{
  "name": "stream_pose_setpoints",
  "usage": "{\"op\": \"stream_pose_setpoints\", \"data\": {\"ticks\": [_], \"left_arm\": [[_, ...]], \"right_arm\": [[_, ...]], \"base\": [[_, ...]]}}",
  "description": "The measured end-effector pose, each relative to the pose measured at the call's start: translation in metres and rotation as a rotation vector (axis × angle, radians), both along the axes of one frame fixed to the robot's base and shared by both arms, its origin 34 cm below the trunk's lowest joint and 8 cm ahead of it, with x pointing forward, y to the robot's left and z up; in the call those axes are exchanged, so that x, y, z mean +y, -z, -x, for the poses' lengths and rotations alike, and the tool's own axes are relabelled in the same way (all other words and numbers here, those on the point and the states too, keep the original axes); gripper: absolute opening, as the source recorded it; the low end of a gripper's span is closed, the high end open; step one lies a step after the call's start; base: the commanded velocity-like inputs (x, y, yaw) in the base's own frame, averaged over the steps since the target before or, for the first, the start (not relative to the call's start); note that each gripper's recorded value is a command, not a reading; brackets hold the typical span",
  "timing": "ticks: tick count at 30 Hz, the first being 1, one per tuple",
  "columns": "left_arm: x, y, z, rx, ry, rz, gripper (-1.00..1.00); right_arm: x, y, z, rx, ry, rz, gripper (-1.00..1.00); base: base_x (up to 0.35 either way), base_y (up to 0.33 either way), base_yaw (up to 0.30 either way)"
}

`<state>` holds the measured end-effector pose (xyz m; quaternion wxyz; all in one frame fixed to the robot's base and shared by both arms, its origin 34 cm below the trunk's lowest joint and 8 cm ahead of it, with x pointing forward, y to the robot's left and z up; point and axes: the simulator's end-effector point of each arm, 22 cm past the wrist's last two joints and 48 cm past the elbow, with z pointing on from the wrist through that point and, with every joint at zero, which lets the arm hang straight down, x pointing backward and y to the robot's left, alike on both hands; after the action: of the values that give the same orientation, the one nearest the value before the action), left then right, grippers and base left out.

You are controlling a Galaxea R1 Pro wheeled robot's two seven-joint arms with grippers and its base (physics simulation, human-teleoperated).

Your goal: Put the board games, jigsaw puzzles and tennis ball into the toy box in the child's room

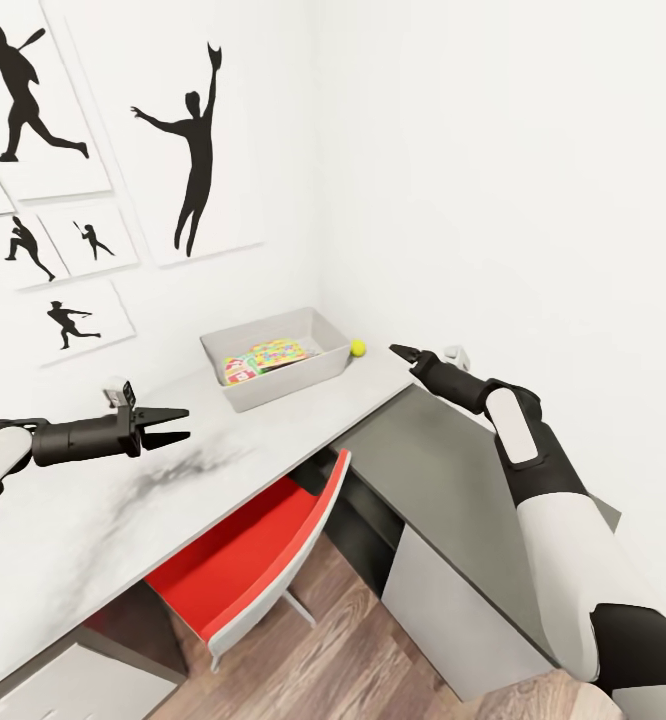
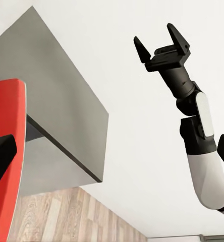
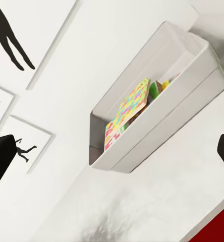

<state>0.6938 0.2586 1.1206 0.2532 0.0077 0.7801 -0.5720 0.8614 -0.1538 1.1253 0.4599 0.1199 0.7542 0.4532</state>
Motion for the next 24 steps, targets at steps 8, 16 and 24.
{"op": "stream_pose_setpoints", "data": {"ticks": [8,16,24], "left_arm": [[-0.001,0.0,0.0,0.0,0.002,0.001,1.0],[-0.002,0.001,0.0,0.001,0.002,0.001,1.0],[-0.001,-0.001,0.0,-0.001,0.0,0.002,1.0]], "right_arm": [[0.0,0.004,0.0,0.014,0.004,0.015,1.0],[-0.027,0.076,0.012,0.312,0.101,0.244,1.0],[-0.058,0.074,0.017,0.367,0.183,0.358,1.0]], "base": [[0.0,-0.002,0.0],[0.0,0.0,0.0],[0.055,-0.097,0.0]]}}
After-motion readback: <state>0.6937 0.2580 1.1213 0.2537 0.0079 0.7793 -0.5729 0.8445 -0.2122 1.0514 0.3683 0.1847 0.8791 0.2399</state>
